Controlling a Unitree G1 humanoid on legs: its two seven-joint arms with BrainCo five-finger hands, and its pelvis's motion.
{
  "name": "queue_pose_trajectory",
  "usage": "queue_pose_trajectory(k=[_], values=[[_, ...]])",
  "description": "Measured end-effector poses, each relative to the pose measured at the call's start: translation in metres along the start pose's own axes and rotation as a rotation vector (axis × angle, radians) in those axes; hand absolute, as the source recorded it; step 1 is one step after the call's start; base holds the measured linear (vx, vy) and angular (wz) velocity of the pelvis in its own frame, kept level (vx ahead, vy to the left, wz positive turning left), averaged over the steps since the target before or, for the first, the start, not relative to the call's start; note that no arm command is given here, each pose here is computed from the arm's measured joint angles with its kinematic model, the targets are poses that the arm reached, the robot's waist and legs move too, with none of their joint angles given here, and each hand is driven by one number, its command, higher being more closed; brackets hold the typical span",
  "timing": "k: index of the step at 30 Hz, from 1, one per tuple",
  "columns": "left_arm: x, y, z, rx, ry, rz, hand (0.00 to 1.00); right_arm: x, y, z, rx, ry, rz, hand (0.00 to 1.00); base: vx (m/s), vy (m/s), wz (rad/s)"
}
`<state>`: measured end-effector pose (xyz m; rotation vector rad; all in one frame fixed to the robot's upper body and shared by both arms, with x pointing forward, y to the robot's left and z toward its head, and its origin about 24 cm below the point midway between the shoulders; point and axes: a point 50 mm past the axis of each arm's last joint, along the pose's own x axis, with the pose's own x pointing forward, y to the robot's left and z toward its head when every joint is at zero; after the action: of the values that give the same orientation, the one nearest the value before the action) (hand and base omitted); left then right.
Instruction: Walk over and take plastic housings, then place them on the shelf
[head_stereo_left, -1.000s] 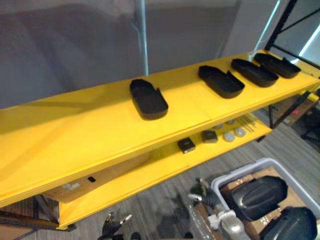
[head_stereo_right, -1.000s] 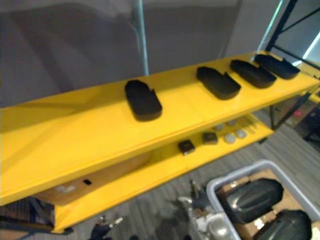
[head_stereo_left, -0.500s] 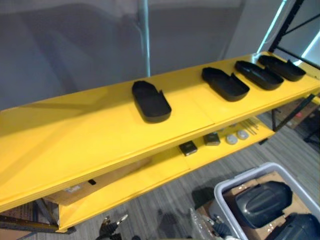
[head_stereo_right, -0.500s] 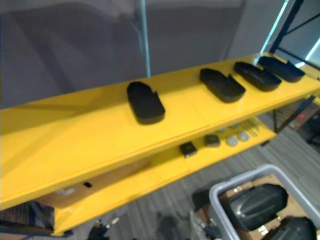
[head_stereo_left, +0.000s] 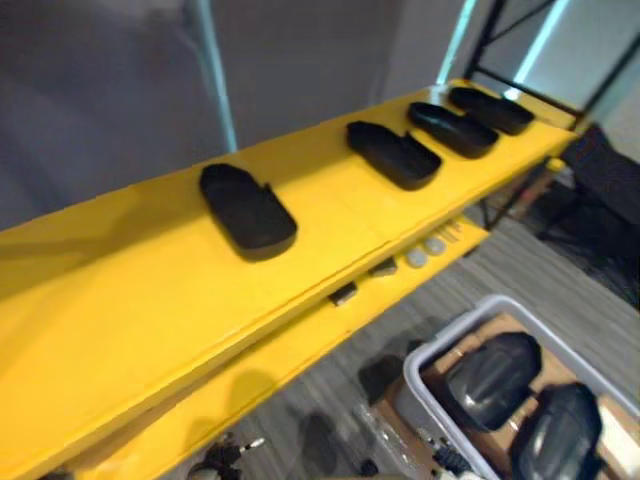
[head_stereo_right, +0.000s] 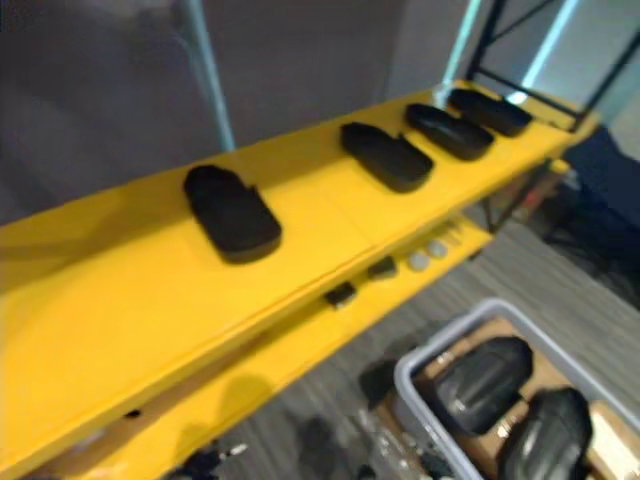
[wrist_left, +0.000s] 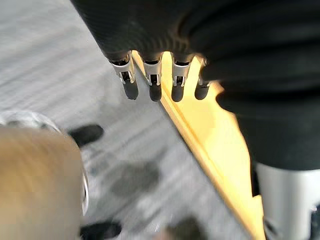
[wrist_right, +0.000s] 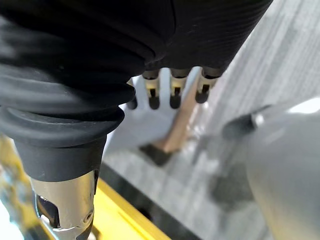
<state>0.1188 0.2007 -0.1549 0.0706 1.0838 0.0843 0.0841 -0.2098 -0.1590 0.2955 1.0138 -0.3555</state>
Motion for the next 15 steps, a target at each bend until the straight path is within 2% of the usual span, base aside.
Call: queue_pose_trajectory(k=[5, 8, 12, 15], values=[[0.004, -0.005, 0.021, -0.051, -0.051, -0.006, 0.00, -0.003, -0.005, -0.008, -0.099, 0.030, 0.023, 0.00, -0.06, -0.003, -1.04], [0.006, -0.011, 0.033, -0.052, -0.077, -0.023, 0.00, -0.006, -0.007, -0.016, -0.124, 0.060, 0.026, 0.00, -0.09, -0.074, -0.40], [0.003, -0.017, 0.012, -0.070, -0.022, -0.035, 0.00, -0.005, -0.010, -0.015, -0.160, 0.080, 0.023, 0.00, -0.06, -0.150, -0.48], [0.001, -0.010, 0.001, -0.071, 0.004, -0.016, 0.00, -0.005, -0.009, -0.016, -0.160, 0.091, 0.023, 0.00, -0.07, 0.025, -0.48]])
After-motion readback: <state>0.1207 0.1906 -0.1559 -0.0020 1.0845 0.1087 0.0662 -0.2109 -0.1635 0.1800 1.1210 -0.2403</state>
